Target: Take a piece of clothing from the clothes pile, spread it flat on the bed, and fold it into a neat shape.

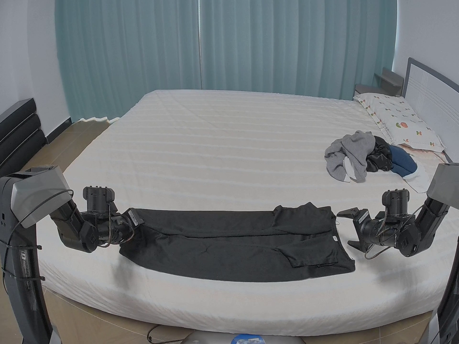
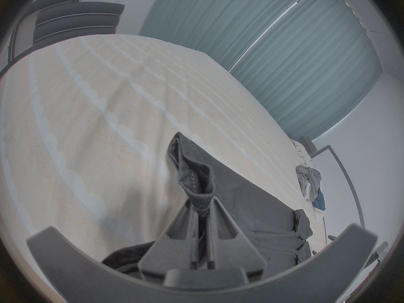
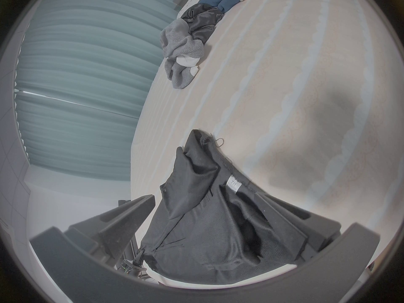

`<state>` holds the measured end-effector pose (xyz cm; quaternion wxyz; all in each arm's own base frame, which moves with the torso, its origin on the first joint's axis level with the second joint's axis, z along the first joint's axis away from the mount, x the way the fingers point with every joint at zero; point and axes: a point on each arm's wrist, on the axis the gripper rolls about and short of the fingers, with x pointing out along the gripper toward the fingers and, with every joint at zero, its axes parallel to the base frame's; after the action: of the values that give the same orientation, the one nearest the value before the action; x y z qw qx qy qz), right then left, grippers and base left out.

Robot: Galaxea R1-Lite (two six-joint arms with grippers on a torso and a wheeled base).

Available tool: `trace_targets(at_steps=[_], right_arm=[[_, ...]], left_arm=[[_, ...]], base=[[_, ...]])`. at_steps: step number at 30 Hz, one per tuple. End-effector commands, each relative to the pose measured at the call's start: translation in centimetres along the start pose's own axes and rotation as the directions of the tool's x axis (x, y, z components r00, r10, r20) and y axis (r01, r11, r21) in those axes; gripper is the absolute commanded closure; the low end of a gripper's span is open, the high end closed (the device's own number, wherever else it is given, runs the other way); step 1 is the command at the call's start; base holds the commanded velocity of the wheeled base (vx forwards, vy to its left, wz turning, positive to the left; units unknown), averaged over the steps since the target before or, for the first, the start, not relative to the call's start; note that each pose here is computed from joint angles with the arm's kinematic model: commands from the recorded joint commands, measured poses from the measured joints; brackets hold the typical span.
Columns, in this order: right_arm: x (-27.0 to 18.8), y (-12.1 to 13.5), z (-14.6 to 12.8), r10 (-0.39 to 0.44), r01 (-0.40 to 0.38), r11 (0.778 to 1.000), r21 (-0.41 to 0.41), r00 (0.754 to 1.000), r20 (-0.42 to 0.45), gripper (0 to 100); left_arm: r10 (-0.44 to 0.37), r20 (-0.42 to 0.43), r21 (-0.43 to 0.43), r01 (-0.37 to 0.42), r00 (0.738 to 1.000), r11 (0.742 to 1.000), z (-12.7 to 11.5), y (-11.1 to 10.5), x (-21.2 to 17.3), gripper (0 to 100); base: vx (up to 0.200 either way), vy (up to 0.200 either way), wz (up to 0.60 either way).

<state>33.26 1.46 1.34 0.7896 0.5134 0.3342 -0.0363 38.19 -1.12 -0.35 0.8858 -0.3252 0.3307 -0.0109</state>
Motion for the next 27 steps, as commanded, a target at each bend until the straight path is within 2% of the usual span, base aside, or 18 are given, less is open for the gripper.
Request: trace_targets(at_steps=[1, 6, 10, 13, 16, 18, 19, 27], right_arm=[[0.3, -0.4, 0.2, -0.009, 0.009, 1.000, 0.007, 1.000, -0.001, 0], [0.1, -0.3, 0.2, -0.005, 0.005, 1.000, 0.008, 1.000, 0.003, 0], [0.1, -0.4, 0.2, -0.007, 0.007, 1.000, 0.009, 1.000, 0.001, 0], [0.1, -0.4, 0.2, -0.009, 0.009, 1.000, 0.010, 1.000, 0.002, 0], [0.2, -0.5, 0.1, -0.011, 0.011, 1.000, 0.009, 1.000, -0.002, 0], [0.2, -0.5, 0.1, -0.011, 0.011, 1.000, 0.009, 1.000, -0.002, 0], [0.2, -0.5, 0.0, -0.012, 0.012, 1.000, 0.009, 1.000, -0.004, 0], [0.3, -0.4, -0.2, -0.012, 0.012, 1.000, 0.005, 1.000, -0.011, 0]], left_arm=[[-0.015, 0.004, 0.008, 0.015, 1.000, 1.000, 0.0, -0.8, -0.8, 100], [-0.033, -0.001, 0.021, 0.033, 0.999, 0.999, -0.3, -1.8, -1.5, 100], [-0.060, 0.000, 0.015, 0.060, 0.998, 0.998, -0.5, -3.4, -2.2, 100], [-0.068, 0.009, 0.023, 0.067, 0.998, 0.997, -0.6, -4.1, -2.4, 100], [-0.066, 0.013, 0.048, 0.065, 0.998, 0.997, -1.1, -5.7, -2.6, 100], [-0.062, 0.012, 0.049, 0.061, 0.998, 0.997, -1.2, -5.8, -2.6, 100], [-0.055, 0.012, 0.060, 0.054, 0.998, 0.997, -1.1, -6.9, -2.7, 100], [-0.041, -0.051, 0.082, 0.045, 0.998, 0.996, -1.1, -10.5, -2.8, 100]], base=[[0.000, -0.200, 0.00], [0.000, -0.200, 0.00], [0.000, -0.200, 0.00], [0.000, -0.200, 0.00], [0.000, -0.200, 0.00], [0.000, -0.200, 0.00], [0.000, -0.200, 0.00], [0.000, -0.200, 0.00]])
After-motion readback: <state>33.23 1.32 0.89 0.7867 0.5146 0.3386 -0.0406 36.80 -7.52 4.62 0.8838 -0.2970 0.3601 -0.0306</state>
